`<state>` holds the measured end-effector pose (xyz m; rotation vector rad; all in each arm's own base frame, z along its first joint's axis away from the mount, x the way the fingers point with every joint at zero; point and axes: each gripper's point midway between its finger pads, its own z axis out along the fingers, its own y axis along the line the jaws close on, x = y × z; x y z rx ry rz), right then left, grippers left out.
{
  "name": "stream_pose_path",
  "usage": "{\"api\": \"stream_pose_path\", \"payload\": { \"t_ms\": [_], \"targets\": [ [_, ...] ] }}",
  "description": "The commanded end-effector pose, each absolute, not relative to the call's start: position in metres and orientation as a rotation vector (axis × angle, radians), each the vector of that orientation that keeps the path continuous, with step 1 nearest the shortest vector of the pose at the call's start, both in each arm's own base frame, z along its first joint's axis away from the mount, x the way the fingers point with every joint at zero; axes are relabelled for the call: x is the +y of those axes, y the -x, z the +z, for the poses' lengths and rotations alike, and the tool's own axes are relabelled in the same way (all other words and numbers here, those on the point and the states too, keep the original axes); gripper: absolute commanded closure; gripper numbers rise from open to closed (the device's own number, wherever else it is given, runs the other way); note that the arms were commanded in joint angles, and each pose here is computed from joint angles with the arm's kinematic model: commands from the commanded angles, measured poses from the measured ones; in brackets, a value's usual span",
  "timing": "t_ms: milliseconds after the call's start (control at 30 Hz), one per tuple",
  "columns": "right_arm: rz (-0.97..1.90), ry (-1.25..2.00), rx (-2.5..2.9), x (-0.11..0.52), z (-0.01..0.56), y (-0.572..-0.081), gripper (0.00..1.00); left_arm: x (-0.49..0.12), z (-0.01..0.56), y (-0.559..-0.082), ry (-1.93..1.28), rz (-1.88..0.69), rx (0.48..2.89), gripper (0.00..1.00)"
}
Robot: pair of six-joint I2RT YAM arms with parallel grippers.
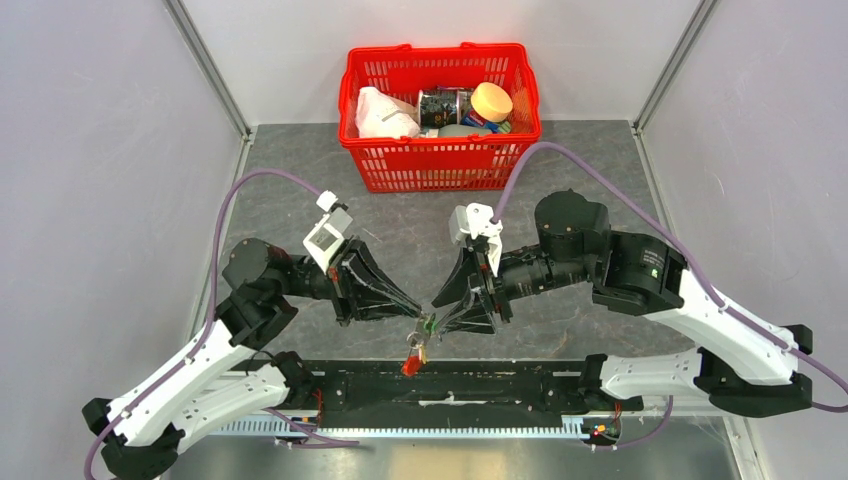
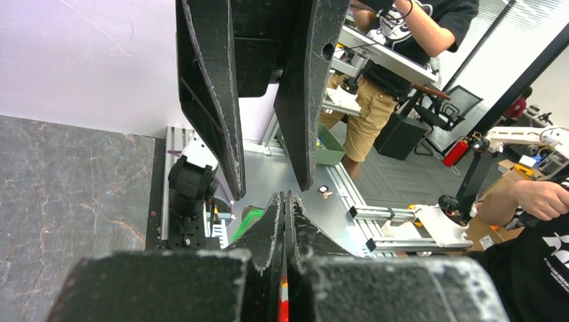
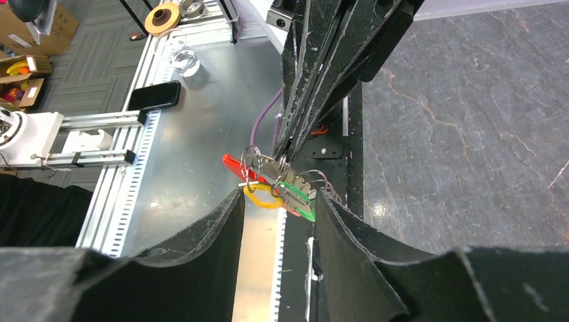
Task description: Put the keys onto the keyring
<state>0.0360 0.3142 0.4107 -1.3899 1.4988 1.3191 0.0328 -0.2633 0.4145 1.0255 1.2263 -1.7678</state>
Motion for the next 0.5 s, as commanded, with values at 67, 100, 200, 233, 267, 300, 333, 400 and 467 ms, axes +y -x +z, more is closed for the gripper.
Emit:
{"api": "stream_pose_path", "payload": {
  "t_ms": [67, 100, 200, 233, 267, 300, 333, 400, 467],
  "targets": [
    [1.314, 1.397, 1.421, 0.3177, 0.4194, -0.0374, 0.50, -0.2613, 0.4344, -0.0357, -0.946, -1.784, 1.163, 0.98],
    [1.313, 1.399, 1.419, 0.3177, 0.4196, -0.0372, 0.50, -0.2616, 0.4347, -0.0363, -0.942, -1.783, 1.163, 0.98],
    [1.306, 1.394, 1.423, 0.3184, 0.4189, -0.0388, 0.51, -0.2626, 0.4349, -0.0386, -0.929, -1.781, 1.165, 0.98],
    [1.303, 1.391, 1.425, 0.3189, 0.4188, -0.0397, 0.51, -0.2631, 0.4350, -0.0390, -0.927, -1.784, 1.165, 0.98],
    [1.298, 1.387, 1.428, 0.3196, 0.4182, -0.0410, 0.52, -0.2636, 0.4351, -0.0394, -0.926, -1.787, 1.164, 0.98],
    [1.295, 1.381, 1.426, 0.3195, 0.4191, -0.0419, 0.52, -0.2638, 0.4354, -0.0395, -0.925, -1.789, 1.163, 0.98],
    [1.295, 1.378, 1.422, 0.3197, 0.4201, -0.0419, 0.53, -0.2641, 0.4350, -0.0397, -0.924, -1.791, 1.163, 0.98],
    [1.291, 1.370, 1.418, 0.3197, 0.4211, -0.0430, 0.55, -0.2647, 0.4353, -0.0400, -0.922, -1.795, 1.161, 0.98],
    [1.283, 1.359, 1.418, 0.3199, 0.4220, -0.0450, 0.57, -0.2646, 0.4356, -0.0398, -0.922, -1.796, 1.159, 0.98]
  ]
}}
